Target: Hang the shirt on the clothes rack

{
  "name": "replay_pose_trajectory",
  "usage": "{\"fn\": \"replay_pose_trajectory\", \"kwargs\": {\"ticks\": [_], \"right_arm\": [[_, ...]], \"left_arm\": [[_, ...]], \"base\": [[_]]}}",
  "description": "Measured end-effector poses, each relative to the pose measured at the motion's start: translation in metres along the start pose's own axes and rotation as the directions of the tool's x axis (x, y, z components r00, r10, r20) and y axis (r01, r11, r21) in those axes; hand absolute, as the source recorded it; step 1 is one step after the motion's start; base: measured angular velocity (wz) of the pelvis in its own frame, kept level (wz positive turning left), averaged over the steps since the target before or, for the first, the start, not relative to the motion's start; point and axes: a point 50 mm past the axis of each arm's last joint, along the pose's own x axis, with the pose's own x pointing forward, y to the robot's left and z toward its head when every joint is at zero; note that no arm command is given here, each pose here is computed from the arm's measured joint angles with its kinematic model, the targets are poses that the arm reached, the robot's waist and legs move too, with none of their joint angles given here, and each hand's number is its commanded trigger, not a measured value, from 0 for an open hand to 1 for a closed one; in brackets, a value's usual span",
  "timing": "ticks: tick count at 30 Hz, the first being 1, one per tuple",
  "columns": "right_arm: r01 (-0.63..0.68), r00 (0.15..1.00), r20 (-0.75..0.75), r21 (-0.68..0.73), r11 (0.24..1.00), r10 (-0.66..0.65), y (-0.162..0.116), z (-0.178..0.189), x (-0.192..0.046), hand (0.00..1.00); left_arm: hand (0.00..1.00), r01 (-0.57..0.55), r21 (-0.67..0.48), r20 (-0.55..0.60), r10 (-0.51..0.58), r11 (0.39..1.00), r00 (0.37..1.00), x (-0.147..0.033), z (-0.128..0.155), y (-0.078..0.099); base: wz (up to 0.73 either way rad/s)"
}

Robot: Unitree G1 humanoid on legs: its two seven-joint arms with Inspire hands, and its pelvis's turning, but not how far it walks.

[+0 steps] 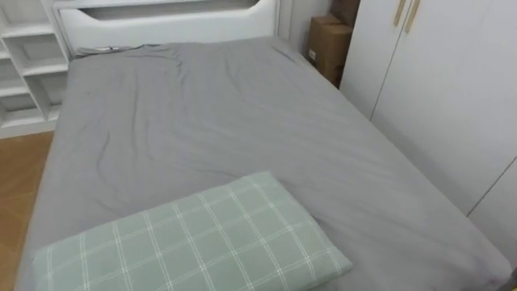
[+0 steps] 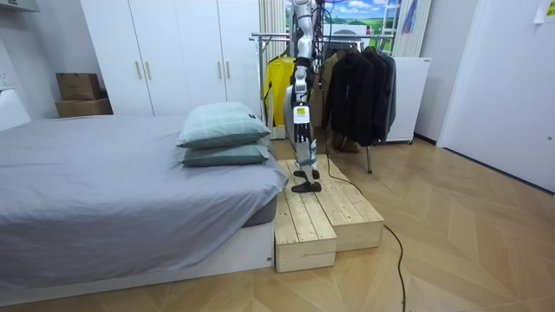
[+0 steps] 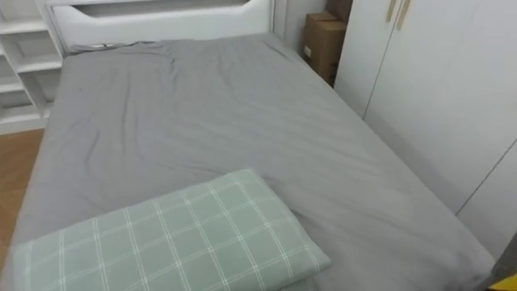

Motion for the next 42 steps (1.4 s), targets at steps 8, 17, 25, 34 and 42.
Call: {"fn": "replay_pose_trajectory", "kwargs": {"ticks": [8, 17, 25, 34, 42], "right_arm": [[-0.063, 0.998, -0.025, 0.062, 0.996, 0.065, 0.001, -0.010, 0.000, 0.00], [-0.061, 0.997, -0.042, 0.063, 0.996, 0.063, 0.000, -0.016, 0.000, 0.00], [-0.073, 0.997, 0.002, 0.123, 0.990, 0.073, 0.005, -0.010, 0.000, 0.00], [-0.095, 0.995, 0.029, 0.115, 0.989, 0.092, 0.005, -0.008, -0.001, 0.00], [-0.089, 0.995, 0.043, 0.112, 0.990, 0.084, 0.001, -0.007, -0.001, 0.00]], "left_arm": [[0.00, -0.002, 0.041, -0.026, 0.004, 0.999, 1.000, 0.000, -0.006, -0.002], [0.00, 0.013, 0.135, 0.004, -0.013, 0.991, 1.000, -0.001, 0.004, -0.006], [0.00, 0.016, 0.199, 0.054, -0.027, 0.980, 0.998, -0.002, 0.020, -0.008], [0.00, 0.028, 0.211, 0.091, -0.048, 0.977, 0.995, -0.004, 0.032, -0.010], [0.00, 0.055, 0.238, 0.085, -0.077, 0.970, 0.993, -0.004, 0.032, -0.013]], "base": [[0.20], [0.08], [0.04], [0.00], [0.02]]}}
